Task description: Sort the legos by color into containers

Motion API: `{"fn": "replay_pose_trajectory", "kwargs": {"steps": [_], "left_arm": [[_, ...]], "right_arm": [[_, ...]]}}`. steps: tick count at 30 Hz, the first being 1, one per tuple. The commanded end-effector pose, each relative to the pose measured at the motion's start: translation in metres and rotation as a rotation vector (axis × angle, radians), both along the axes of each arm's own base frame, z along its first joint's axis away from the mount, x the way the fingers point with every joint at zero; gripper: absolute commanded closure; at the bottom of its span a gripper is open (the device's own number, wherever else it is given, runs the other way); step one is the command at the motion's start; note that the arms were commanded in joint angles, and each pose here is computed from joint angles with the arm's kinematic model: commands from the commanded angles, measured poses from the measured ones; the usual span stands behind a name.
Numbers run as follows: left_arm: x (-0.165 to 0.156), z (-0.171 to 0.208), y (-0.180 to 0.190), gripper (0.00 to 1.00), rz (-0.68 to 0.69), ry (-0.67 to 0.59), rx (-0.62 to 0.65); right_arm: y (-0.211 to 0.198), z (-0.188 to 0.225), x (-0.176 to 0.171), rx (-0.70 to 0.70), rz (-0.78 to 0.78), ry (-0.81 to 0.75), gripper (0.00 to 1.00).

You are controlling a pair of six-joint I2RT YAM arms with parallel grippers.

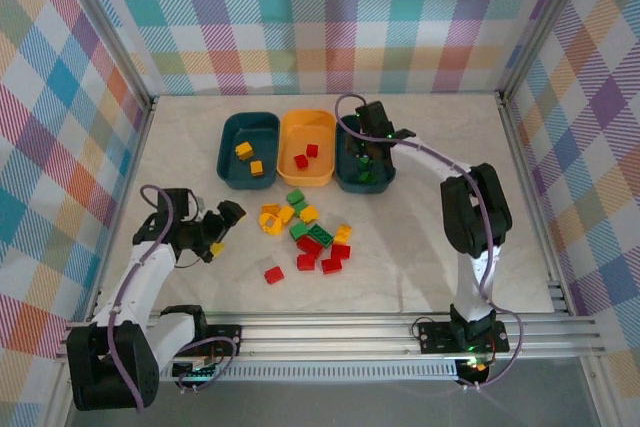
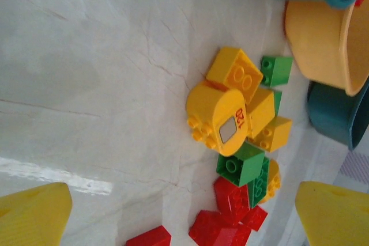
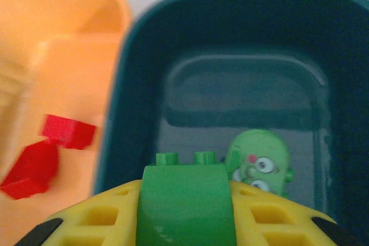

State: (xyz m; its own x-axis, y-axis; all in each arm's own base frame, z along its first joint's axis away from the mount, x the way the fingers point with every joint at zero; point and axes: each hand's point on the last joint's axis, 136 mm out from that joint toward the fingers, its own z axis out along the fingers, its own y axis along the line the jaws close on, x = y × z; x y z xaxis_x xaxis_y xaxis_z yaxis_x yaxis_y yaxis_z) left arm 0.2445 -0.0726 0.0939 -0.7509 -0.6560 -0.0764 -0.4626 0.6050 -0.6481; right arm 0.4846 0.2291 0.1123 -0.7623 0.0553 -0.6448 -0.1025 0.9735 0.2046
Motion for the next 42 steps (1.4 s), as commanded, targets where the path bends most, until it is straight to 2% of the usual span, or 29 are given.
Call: {"fn": "replay_pose_trajectory", "kwargs": {"steps": [1,5,8,9,14,18,23,27,32,37,42], "left_arm": [[0.004,-0.001,-0.014,0.01,-0.04,-0.026,0.004],[0.006,-0.004,-0.028,0.01,-0.094,-0.011,0.029],[0.006,-0.007,-0.039,0.01,-0.134,-0.003,0.055],[0.006,-0.008,-0.042,0.01,-0.146,-0.001,0.063],[0.005,-0.007,-0.06,0.02,-0.219,0.002,0.112],[0.002,-0.002,-0.085,0.07,-0.329,-0.033,0.195],[-0.01,-0.002,-0.111,0.11,-0.495,-0.034,0.407],[-0.021,-0.011,-0.137,0.15,-0.579,-0.028,0.473],[-0.028,-0.029,-0.177,0.18,-0.626,-0.022,0.521],[-0.03,-0.046,-0.168,0.2,-0.558,0.002,0.646],[-0.041,-0.059,-0.176,0.22,-0.606,0.02,0.686]], "right_arm": [[0.011,0.0,-0.005,0.003,0.085,0.051,0.66],[0.0,-0.007,0.0,-0.021,0.076,0.082,0.57],[-0.004,-0.002,-0.001,-0.019,0.072,0.075,0.42],[-0.005,0.001,-0.002,-0.018,0.073,0.069,0.41],[-0.015,0.029,-0.014,-0.003,0.055,0.005,0.39],[-0.024,0.051,-0.052,0.113,0.01,-0.05,0.39],[-0.04,0.039,-0.105,0.162,-0.039,-0.063,0.39],[-0.057,0.02,-0.137,0.135,-0.069,-0.052,0.41],[-0.081,-0.003,-0.149,0.067,-0.131,-0.092,0.42],[-0.093,-0.009,-0.151,0.089,-0.212,-0.116,0.4],[-0.091,-0.014,-0.153,0.101,-0.212,-0.099,0.39]]}}
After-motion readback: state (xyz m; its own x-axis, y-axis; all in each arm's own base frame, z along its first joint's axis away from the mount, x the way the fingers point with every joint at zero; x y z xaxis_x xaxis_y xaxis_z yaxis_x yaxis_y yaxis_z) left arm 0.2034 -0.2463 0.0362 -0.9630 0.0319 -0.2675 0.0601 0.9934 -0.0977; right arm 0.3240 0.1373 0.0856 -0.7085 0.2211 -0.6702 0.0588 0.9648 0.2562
